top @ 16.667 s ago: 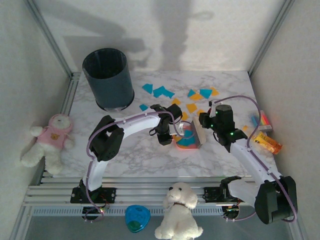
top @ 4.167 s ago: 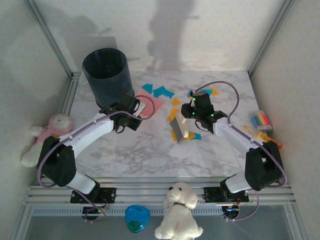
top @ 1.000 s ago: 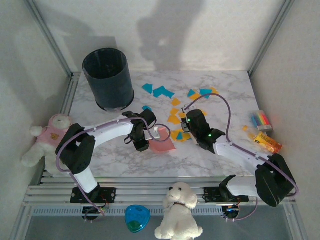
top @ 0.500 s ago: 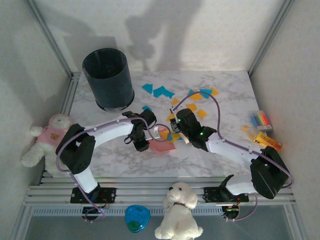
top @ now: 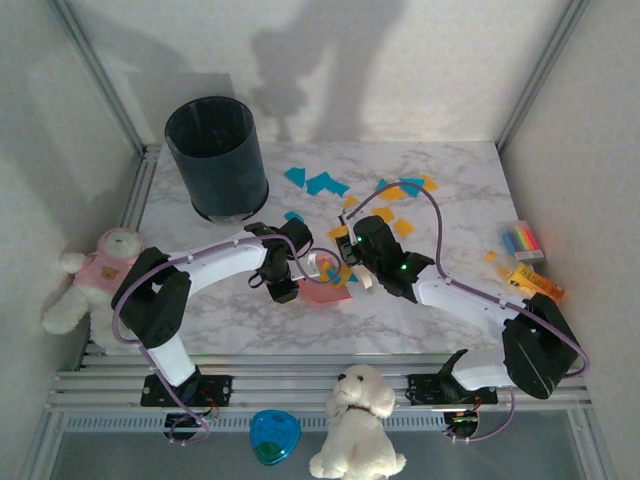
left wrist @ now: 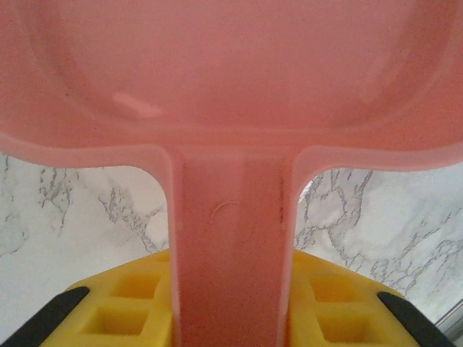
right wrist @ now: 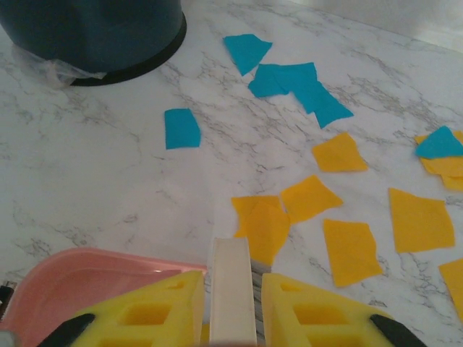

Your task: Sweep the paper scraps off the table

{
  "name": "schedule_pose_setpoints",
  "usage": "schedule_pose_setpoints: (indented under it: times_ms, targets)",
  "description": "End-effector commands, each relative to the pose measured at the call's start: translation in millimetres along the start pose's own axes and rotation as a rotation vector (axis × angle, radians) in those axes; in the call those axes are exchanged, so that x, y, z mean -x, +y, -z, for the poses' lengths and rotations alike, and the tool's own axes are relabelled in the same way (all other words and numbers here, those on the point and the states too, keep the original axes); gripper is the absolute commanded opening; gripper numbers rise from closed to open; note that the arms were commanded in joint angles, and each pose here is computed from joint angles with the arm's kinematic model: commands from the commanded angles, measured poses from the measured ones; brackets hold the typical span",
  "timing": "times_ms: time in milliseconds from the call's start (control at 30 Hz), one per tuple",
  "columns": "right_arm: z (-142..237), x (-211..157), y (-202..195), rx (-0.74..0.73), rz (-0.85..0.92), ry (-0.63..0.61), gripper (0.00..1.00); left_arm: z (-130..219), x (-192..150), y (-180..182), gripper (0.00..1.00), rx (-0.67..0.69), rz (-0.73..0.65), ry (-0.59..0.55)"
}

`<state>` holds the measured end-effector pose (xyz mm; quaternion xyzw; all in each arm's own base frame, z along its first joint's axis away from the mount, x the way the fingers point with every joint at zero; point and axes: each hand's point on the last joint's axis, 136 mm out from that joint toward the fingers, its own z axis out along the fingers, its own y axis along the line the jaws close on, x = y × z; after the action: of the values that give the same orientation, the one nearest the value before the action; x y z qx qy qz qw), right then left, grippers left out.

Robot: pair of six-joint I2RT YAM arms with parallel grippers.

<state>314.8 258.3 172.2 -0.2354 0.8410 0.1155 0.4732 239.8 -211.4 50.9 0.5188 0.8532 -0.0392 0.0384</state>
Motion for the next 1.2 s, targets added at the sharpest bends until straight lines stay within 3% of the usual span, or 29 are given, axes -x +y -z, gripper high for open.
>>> schedule_pose_setpoints:
  times_ms: [0, 233, 633, 1167]
  targets:
    - [11, 18, 12, 0.057, -0.048, -0.051, 0.0, 0, -1, -2, 0.0, 0.001, -0.008, 0.03]
    - [17, 24, 9, 0.051, -0.074, -0.072, 0.0, 0, -2, -1, 0.0, 0.007, -0.007, 0.03]
    - [26, 21, -24, -0.125, -0.105, -0.094, 0.0, 1, -2, 1, 0.0, 0.018, -0.004, 0.027]
    - [7, 9, 16, 0.072, -0.052, 0.029, 0.0, 3, 1, 6, 0.0, 0.037, 0.029, 0.017]
